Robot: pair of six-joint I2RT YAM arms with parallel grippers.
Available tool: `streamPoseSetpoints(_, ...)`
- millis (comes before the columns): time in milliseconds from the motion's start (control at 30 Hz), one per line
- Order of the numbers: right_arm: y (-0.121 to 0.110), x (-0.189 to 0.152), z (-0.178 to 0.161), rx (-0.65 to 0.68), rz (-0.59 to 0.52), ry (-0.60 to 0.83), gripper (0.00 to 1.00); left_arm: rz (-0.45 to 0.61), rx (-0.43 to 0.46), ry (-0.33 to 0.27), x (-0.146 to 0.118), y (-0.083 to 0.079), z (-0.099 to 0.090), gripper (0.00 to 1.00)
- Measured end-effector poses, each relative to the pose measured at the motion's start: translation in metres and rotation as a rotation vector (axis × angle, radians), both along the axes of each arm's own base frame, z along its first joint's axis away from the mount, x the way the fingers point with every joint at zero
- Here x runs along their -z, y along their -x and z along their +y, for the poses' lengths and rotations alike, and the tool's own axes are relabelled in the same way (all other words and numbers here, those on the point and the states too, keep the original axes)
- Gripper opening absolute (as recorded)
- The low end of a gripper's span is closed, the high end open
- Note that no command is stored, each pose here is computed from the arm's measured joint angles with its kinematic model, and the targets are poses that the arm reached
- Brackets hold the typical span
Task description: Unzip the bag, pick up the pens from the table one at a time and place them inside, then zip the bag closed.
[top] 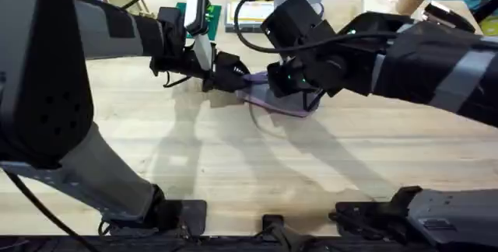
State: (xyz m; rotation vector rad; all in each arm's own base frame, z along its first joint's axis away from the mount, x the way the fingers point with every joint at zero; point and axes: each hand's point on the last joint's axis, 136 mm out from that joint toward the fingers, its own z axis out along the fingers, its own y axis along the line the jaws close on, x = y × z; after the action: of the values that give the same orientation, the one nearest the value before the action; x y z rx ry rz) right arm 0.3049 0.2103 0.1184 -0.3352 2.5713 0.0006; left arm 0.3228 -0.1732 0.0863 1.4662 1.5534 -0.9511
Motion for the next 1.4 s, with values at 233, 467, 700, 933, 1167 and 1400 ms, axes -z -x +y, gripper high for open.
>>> streamPoseSetpoints(233, -0.001, -0.002, -0.002, 0.007, -0.011, 0.010, 0.033, 0.000, 0.000, 0.000, 0.000, 0.000, 0.000, 0.042)
streamPoseSetpoints(467, -0.002, -0.024, -0.008, -0.007, -0.076, 0.014, 0.033, -0.002, 0.001, 0.002, 0.000, 0.000, 0.000, 0.042)
streamPoseSetpoints(700, 0.011, -0.033, -0.020, -0.047, -0.057, 0.056, 0.033, -0.001, 0.002, 0.011, -0.002, 0.000, -0.001, 0.042)
streamPoseSetpoints(933, 0.020, -0.021, -0.057, 0.002, 0.034, 0.146, 0.033, 0.000, 0.002, 0.008, -0.001, 0.000, -0.001, 0.042)
streamPoseSetpoints(1167, 0.020, -0.015, -0.099, 0.108, 0.111, 0.192, 0.033, 0.000, 0.002, 0.008, -0.001, 0.000, -0.001, 0.042)
streamPoseSetpoints(1400, 0.020, -0.010, -0.131, 0.206, 0.176, 0.178, 0.033, 0.002, 0.006, 0.012, -0.002, 0.001, -0.002, 0.042)
